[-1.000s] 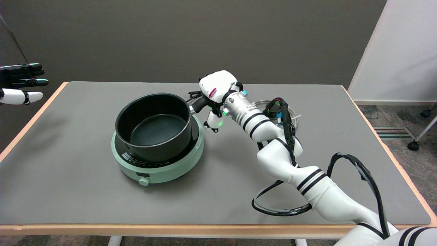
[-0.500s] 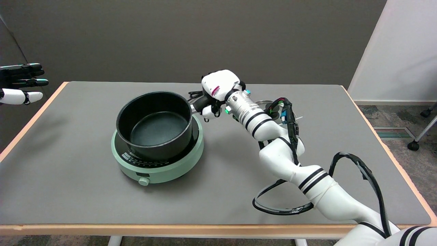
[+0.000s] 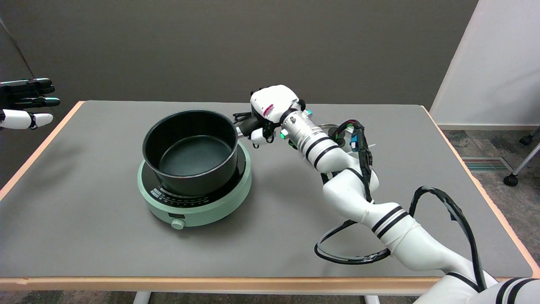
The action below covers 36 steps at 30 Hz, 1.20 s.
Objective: Pick up the soup pot.
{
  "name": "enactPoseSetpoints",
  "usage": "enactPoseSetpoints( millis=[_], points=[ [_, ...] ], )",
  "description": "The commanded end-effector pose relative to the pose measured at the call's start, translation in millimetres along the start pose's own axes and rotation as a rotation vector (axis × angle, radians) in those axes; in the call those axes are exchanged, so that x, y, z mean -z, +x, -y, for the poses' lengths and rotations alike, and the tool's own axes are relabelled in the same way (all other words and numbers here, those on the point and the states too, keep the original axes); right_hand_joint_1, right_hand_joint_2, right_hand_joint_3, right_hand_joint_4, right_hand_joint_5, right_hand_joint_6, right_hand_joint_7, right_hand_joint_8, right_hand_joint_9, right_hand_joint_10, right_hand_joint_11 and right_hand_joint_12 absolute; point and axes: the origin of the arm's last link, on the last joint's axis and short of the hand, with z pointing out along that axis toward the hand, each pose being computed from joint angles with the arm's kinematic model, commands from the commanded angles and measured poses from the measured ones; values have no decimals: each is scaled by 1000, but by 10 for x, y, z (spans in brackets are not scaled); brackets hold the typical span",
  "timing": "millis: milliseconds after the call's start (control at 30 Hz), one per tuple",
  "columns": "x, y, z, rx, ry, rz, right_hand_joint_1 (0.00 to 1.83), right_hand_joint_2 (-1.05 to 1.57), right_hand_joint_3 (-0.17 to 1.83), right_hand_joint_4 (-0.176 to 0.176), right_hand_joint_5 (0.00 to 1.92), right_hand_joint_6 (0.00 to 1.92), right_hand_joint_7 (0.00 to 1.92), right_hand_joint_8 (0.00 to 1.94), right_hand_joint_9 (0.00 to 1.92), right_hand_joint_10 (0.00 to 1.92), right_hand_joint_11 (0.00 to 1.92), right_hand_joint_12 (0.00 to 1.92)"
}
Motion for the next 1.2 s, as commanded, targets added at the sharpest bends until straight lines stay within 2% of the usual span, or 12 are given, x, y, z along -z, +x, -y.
enactPoseSetpoints(
  millis=[33, 300, 600, 833, 900, 1000, 1067, 1133, 1200],
  points=[
    [21, 125, -82, 20, 13, -43, 945, 821, 1321, -90, 1683, 1683, 1683, 1683, 1683, 1683, 1683, 1683],
    [93, 313, -248, 87, 21, -86, 948, 807, 1369, -91, 1668, 1668, 1668, 1668, 1668, 1668, 1668, 1668],
    [245, 581, -653, 77, 29, -113, 949, 808, 1389, -92, 1667, 1667, 1667, 1667, 1667, 1667, 1667, 1667],
    [428, 505, -938, 154, 60, 6, 948, 855, 1385, -90, 1689, 1689, 1689, 1689, 1689, 1689, 1689, 1689],
    [489, 479, -1007, 151, 61, 40, 964, 829, 1461, -88, 1731, 1731, 1731, 1731, 1731, 1731, 1731, 1731],
    [633, 445, -1156, 154, 57, 91, 984, 840, 1591, -46, 1894, 1894, 1894, 1894, 1894, 1894, 1894, 1894],
    [719, 421, -1225, 170, 55, 123, 990, 794, 1622, -27, 1920, 1920, 1920, 1920, 1920, 1920, 1920, 1920],
    [843, 350, -1324, 196, 52, 176, 992, 767, 1590, -21, 1920, 1920, 1920, 1920, 1920, 1920, 1920, 1920],
    [929, 307, -1376, 203, 50, 203, 1000, 737, 1370, -20, 1920, 1920, 1920, 1920, 1920, 1920, 1920, 1920]
  ],
)
